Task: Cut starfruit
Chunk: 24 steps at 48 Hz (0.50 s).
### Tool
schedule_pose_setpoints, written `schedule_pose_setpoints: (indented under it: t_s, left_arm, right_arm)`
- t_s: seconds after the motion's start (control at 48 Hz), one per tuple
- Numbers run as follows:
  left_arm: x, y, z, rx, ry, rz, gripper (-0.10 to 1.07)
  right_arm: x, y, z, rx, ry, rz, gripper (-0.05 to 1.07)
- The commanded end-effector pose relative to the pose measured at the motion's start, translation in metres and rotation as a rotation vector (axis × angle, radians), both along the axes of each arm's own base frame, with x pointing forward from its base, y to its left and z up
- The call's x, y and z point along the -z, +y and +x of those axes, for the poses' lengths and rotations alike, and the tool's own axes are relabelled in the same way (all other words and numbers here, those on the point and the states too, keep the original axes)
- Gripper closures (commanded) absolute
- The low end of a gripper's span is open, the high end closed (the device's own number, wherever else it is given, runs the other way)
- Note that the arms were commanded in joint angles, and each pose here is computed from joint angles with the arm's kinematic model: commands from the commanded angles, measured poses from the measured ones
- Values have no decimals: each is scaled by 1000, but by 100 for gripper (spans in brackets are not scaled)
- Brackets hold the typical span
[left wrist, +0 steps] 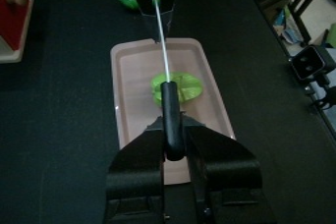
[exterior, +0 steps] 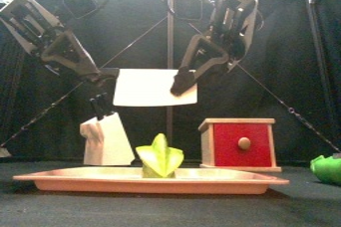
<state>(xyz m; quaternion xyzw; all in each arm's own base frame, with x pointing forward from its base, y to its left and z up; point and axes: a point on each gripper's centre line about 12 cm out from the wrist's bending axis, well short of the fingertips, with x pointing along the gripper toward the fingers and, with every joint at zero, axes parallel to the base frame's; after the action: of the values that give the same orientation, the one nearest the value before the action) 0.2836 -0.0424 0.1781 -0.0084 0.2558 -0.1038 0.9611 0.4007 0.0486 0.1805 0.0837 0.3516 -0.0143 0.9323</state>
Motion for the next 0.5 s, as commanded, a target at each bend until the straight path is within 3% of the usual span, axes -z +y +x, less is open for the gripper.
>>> schedule_pose_setpoints:
  t_s: [0.0,0.188,0.333,0.479]
  left_arm:
    - [-10,-2,6,8,-35,-5,59]
    - [-10,-6,6,9,-15,5,59]
    - [-5,-20,2,30,43,20,60]
    - [1,-37,-3,34,103,-23,60]
  right_arm:
    - [-18,1,7,1,-52,13,75]
    - [-18,7,8,-8,-52,20,75]
    - [-18,20,4,-31,-32,10,75]
    - [-19,38,1,-48,6,-1,75]
